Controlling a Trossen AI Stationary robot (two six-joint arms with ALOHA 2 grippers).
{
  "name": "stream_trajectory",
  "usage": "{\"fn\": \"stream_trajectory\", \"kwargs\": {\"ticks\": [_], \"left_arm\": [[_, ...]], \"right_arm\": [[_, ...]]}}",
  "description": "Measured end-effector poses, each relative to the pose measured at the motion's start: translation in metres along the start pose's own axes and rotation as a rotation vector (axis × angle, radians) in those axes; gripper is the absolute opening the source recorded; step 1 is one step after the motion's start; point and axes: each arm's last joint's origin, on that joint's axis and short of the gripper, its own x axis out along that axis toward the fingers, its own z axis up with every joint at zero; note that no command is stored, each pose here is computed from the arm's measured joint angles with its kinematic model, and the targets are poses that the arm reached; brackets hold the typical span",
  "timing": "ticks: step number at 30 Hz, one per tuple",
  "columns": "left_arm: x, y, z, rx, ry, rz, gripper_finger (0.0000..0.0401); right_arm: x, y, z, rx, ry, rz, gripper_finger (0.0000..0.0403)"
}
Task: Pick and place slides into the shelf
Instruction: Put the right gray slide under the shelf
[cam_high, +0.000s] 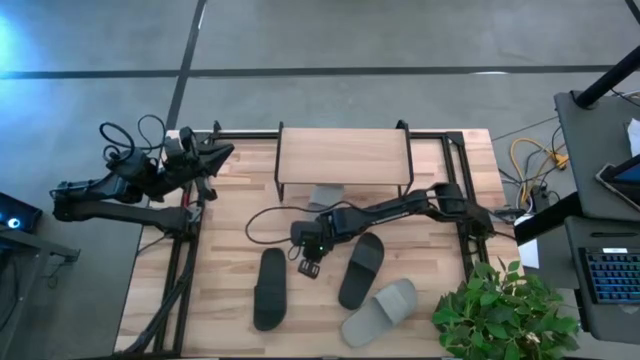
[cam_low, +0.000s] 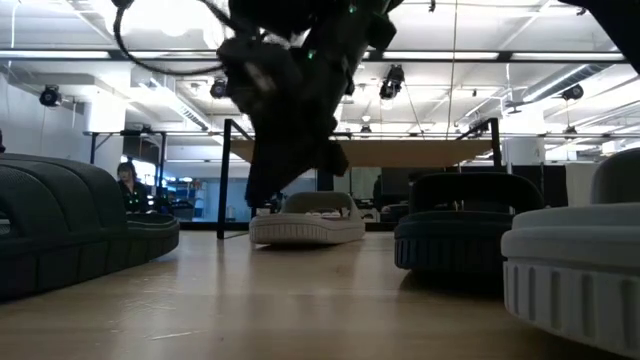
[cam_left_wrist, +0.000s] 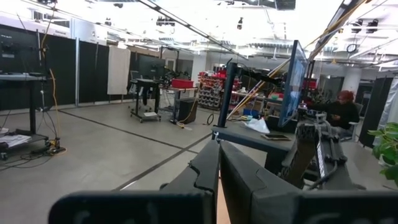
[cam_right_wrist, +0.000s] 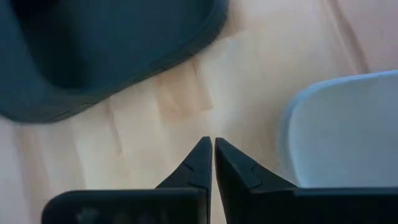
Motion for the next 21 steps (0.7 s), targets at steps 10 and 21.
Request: {"fn": "stream_trajectory", "kwargs": {"ticks": [10,21], "left_arm": [[-0.001,0.000,0.000,-0.001,-0.003,0.000,0.0000],[0.000,0.000,0.000,0.000,0.000,0.000,0.0000]], "right_arm": [[0.021,-0.023,-0.003,0.069,0.005,-0.203,0.0013],[0.007,-0.065,0.010,0.217,-0.169,-0.620,0.0013]]}}
